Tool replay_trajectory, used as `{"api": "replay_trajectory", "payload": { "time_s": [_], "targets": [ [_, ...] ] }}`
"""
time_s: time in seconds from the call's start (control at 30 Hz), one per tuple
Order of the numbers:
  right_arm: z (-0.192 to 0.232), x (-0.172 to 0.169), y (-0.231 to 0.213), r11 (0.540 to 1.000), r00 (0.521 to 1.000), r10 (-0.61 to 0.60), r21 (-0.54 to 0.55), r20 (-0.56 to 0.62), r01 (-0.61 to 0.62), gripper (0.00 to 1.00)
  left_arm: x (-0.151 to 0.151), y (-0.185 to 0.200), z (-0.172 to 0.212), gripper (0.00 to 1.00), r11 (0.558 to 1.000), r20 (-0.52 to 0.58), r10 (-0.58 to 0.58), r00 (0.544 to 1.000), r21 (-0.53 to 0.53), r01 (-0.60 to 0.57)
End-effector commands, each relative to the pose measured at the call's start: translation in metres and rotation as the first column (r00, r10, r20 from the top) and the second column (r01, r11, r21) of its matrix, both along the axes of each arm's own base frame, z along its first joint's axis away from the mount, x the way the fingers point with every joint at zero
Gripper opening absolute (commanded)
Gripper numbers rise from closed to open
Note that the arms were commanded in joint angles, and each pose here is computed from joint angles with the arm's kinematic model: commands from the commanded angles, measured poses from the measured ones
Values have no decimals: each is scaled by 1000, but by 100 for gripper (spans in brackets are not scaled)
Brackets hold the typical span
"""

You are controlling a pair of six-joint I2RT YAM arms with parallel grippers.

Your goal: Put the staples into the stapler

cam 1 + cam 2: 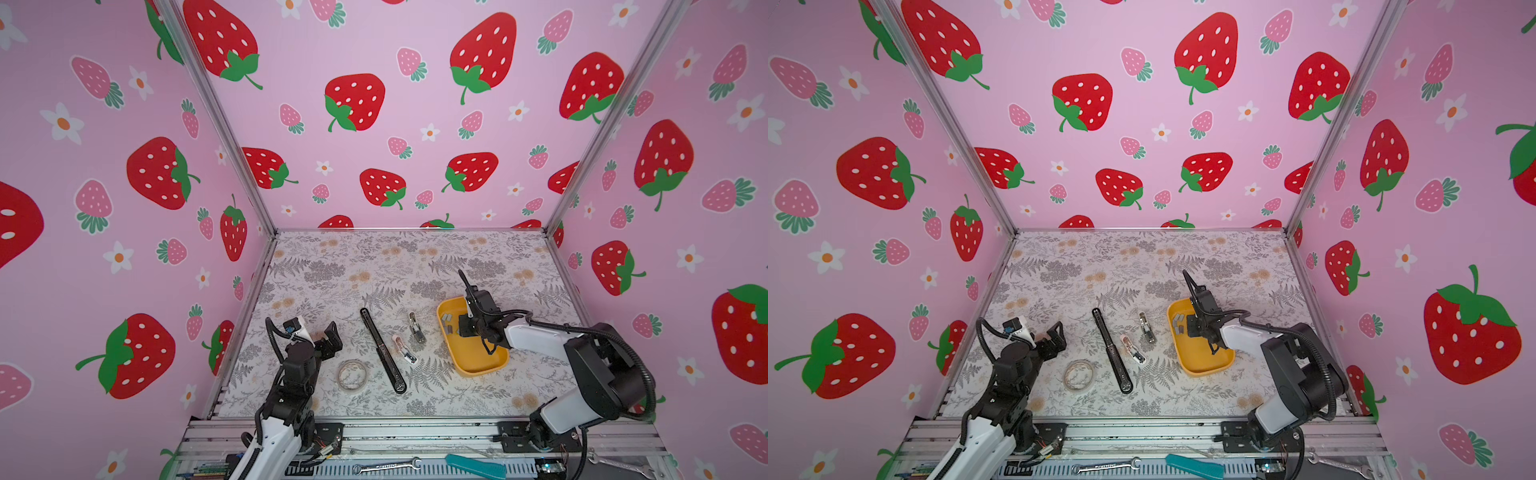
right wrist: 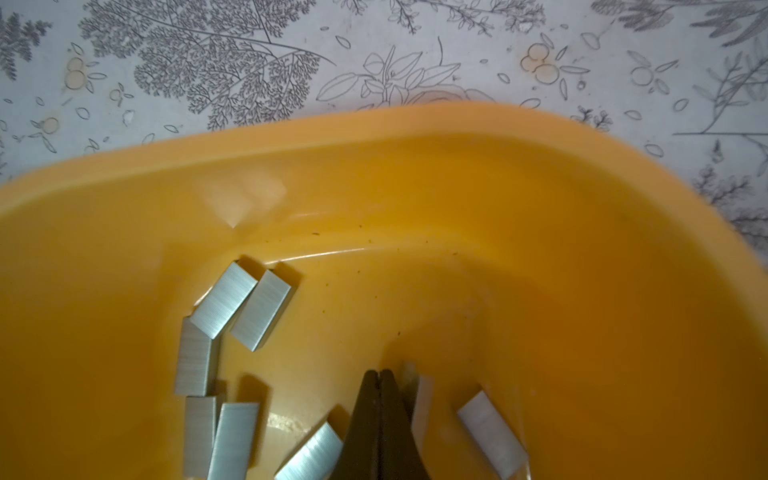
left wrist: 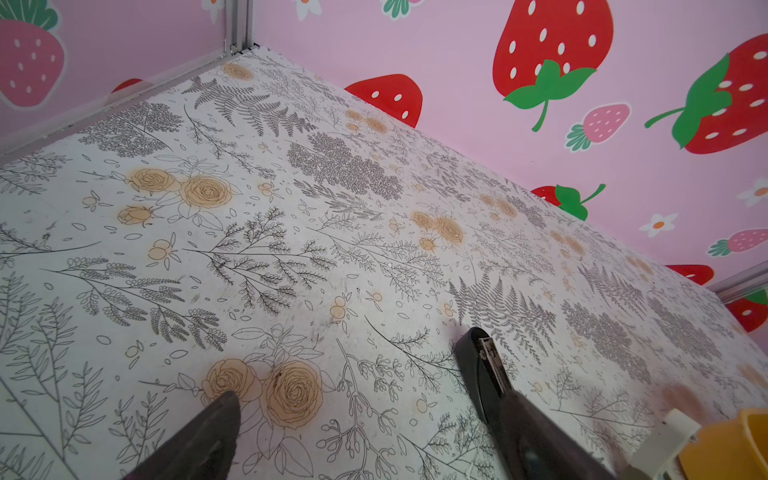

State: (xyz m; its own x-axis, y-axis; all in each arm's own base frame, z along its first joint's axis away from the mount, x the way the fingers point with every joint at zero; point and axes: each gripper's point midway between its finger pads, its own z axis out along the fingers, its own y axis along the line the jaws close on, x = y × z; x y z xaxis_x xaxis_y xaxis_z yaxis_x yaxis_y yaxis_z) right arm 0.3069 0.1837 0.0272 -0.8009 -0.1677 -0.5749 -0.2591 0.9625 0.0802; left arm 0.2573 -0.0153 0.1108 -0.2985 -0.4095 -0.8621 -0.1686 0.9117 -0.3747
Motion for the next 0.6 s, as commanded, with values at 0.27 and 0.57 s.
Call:
{"api": "replay_trajectory", "payload": {
  "time_s": [0.27,0.57],
  "targets": [
    [12,6,-11,999,998,-48,-22,34,49,0,3,2,20,99,1000,60,21,998,-9,-20],
    [31,9,-13,999,995,-44,-8,91,45,14,3,2,20,99,1000,61,18,998,-8,-17]
  ]
}}
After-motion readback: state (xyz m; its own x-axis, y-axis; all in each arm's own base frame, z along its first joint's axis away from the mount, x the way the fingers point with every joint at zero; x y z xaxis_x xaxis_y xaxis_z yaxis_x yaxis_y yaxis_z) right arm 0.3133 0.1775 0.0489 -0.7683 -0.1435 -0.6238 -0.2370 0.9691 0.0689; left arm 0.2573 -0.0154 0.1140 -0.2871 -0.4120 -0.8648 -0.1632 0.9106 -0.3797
